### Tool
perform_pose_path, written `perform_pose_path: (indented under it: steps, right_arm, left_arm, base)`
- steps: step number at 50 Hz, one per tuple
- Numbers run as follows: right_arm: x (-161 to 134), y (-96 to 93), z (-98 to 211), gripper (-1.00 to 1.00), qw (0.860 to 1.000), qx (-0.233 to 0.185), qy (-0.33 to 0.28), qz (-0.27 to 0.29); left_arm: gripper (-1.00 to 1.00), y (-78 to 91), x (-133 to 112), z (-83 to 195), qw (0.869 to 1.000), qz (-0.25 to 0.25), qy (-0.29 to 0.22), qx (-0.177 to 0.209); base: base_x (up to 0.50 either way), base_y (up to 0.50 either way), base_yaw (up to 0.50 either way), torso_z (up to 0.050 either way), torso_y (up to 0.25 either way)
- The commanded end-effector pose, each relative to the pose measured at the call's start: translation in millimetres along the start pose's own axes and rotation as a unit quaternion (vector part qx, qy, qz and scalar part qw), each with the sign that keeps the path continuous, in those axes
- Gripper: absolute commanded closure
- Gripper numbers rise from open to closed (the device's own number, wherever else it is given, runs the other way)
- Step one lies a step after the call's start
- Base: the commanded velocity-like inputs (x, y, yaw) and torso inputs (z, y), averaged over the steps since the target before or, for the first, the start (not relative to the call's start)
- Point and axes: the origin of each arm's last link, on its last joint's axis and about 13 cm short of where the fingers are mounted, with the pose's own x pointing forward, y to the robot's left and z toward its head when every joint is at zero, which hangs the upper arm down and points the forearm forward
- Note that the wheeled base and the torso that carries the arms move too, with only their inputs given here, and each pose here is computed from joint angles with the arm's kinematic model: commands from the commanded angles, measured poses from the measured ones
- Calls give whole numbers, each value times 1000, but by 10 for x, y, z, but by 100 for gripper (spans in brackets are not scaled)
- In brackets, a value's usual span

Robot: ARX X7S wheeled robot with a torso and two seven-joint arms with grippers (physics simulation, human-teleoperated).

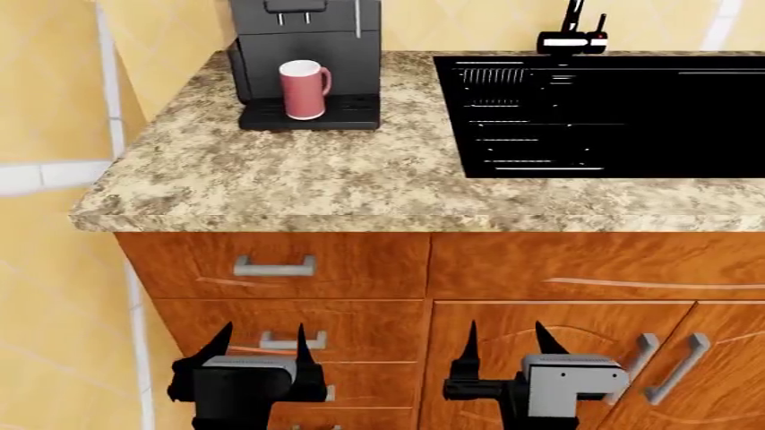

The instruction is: Pick the mug from under the coffee machine dispenser and place it on the counter.

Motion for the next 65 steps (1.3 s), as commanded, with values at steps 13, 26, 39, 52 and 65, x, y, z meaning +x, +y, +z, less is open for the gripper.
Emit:
perform_pose_path:
  steps: [13, 26, 39, 52, 65]
  right_arm:
    - [-13, 11, -4, -100, 1000, -6, 2, 5]
    - [-12, 17, -8, -100, 1000, -8, 3, 10]
    - [-20, 20, -10, -100, 1000, -6, 6, 10]
    - [-14, 16, -23, -100, 1000, -3, 10, 5]
    - [-22, 19, -11, -100, 1000, -4, 10, 5]
  left_arm:
    - [-100, 7, -1, -7, 1000, 0, 1, -1]
    - [-100, 3, -2, 3, 1000, 0, 2, -1]
    - [-100, 7, -1, 0, 1000, 0, 1, -2]
    - [-100, 217, -346, 1408, 972, 47, -229, -33]
    - [-100, 484, -980, 2203, 905, 85, -405, -102]
  base:
    - [0, 500, 0, 0, 0]
    - [0, 275, 0, 0, 0]
    - [0, 0, 0, 0, 0]
    - [0, 0, 0, 0, 0]
    - [0, 0, 0, 0, 0]
